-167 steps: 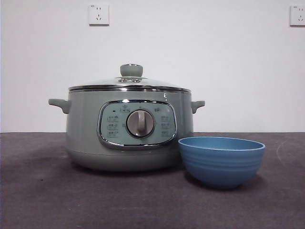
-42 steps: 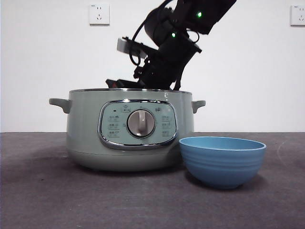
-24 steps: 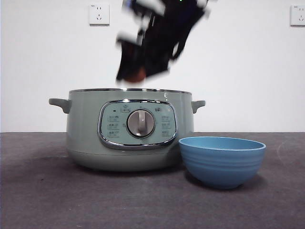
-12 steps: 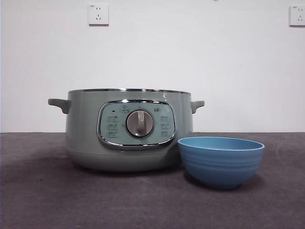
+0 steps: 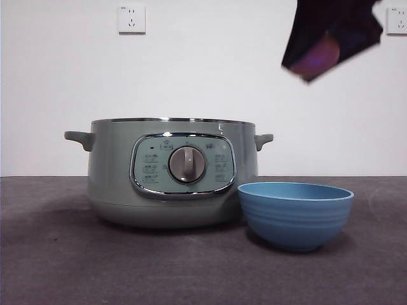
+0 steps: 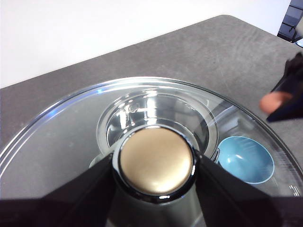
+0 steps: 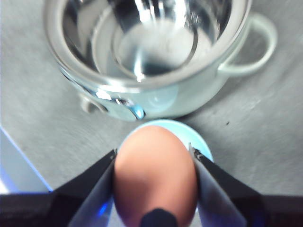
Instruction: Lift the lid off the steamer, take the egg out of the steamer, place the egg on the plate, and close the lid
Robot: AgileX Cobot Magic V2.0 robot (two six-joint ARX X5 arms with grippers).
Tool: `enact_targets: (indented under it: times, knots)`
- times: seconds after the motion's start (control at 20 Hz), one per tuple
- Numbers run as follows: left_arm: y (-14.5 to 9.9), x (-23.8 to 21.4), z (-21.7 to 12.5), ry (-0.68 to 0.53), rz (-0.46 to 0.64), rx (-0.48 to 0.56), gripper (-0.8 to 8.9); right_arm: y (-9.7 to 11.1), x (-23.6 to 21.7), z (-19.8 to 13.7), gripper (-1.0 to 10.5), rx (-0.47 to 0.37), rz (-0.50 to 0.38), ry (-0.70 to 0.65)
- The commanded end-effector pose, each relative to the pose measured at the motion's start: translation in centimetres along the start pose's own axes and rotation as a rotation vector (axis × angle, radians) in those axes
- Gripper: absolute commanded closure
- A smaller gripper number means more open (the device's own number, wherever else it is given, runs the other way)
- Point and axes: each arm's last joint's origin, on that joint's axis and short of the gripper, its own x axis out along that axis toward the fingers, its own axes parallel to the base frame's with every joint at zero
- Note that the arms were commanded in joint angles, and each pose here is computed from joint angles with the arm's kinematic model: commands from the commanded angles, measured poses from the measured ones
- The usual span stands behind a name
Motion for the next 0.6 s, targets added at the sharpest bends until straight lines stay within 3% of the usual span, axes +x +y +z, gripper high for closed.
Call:
enact_targets:
  times: [0.05, 0.25, 0.6]
  knots:
    - [0.0, -0.7, 0.8, -0.078, 0.001, -0.001, 8.22, -0.4, 2.4, -1.6, 9.6, 0.031, 0.008, 0.016]
    - [0.0, -0.7, 0.8, -0.078, 0.001, -0.001, 8.22, -1.1, 6.2, -3.9, 9.6, 0.048, 0.012, 0.030]
    - [0.0, -0.7, 0.8, -0.077, 0.001, 0.002, 8.22, -1.5, 12.2, -5.0, 9.6, 0.058, 0.078, 0.141]
